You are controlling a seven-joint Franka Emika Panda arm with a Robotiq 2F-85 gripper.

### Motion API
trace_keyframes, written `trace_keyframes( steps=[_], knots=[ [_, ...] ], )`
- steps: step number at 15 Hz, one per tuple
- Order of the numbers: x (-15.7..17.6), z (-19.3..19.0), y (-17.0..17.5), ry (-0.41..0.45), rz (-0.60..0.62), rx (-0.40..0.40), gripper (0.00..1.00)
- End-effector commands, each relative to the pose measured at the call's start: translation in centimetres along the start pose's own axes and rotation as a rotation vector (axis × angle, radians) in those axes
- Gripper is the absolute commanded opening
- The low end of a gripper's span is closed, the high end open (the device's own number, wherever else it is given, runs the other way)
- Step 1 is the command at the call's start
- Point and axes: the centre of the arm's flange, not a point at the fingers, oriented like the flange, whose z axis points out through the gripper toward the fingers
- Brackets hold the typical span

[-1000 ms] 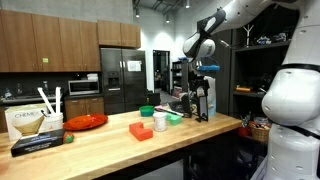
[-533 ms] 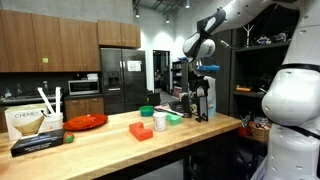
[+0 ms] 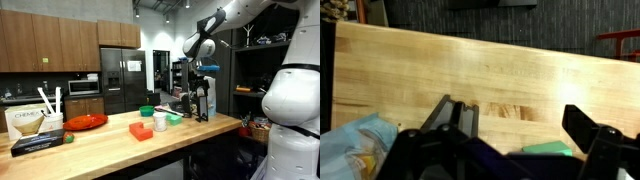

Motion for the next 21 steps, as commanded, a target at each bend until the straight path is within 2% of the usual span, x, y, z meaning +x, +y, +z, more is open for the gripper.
trace_keyframes(
  steps=[1, 9, 11, 17, 21],
  knots=[
    [0.0, 0.0, 0.0, 0.000, 0.000, 0.000, 1.00],
    [0.0, 0.0, 0.0, 0.000, 0.000, 0.000, 1.00],
    [0.2, 0.1, 0.0, 0.038, -0.016, -0.003, 1.00],
    [1.8, 0.2, 0.3, 0.272, -0.159, -0.026, 1.00],
    [2.0, -0.1, 0.4, 0.319, -0.275, 0.000, 1.00]
  ],
)
